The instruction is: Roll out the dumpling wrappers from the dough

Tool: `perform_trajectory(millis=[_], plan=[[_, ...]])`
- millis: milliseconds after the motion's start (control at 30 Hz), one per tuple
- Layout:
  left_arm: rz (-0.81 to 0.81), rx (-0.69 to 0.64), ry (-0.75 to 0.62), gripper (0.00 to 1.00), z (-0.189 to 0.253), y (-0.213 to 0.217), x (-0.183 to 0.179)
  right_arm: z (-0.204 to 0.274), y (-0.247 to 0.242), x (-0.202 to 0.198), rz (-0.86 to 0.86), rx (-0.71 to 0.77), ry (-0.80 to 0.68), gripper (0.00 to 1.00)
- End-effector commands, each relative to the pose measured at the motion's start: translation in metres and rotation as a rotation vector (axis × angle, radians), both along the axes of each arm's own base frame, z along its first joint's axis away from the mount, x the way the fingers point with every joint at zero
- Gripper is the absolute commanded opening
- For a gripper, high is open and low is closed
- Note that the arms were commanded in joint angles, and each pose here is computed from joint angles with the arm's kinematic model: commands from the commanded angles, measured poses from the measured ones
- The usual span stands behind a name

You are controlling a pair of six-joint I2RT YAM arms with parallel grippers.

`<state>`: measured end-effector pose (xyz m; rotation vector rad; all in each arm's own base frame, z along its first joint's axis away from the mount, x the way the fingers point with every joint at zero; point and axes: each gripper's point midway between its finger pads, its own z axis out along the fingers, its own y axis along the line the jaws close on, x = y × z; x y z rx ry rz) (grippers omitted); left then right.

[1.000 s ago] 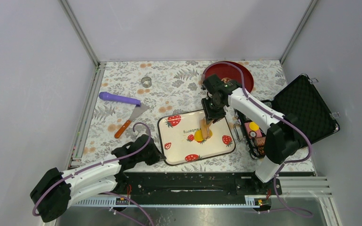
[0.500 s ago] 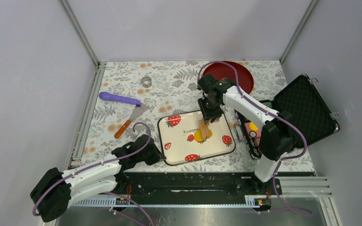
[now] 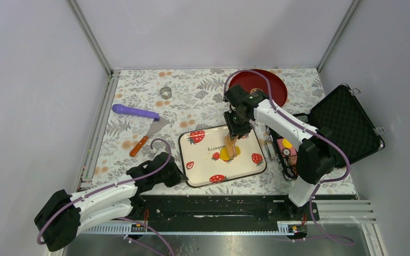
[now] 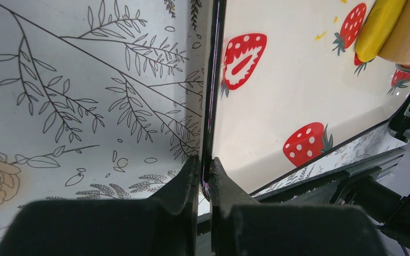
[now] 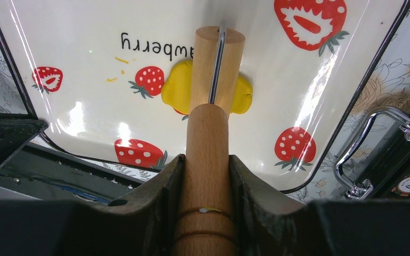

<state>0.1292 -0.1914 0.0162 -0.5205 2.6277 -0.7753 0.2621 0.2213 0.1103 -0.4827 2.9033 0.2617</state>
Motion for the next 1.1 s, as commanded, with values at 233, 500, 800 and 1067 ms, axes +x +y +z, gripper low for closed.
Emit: perform_trajectory(millis=[233, 500, 800, 1067], plan=[[0.022, 0.082, 0.033, 0.00, -0.014, 0.016, -0.005, -0.067, 0.037, -0.058, 0.056, 0.078, 0.305, 0.00], [0.022, 0.082, 0.033, 0.00, -0.014, 0.016, -0.005, -0.070, 0.042, -0.062, 0.051, 0.104, 0.324, 0.00], [0.022, 0.082, 0.034, 0.00, -0.015, 0.016, -0.005, -0.072, 0.045, -0.066, 0.062, 0.106, 0.328, 0.00], [0.023, 0.082, 0.032, 0.00, -0.015, 0.016, -0.005, -0.069, 0.046, -0.071, 0.062, 0.114, 0.332, 0.00]])
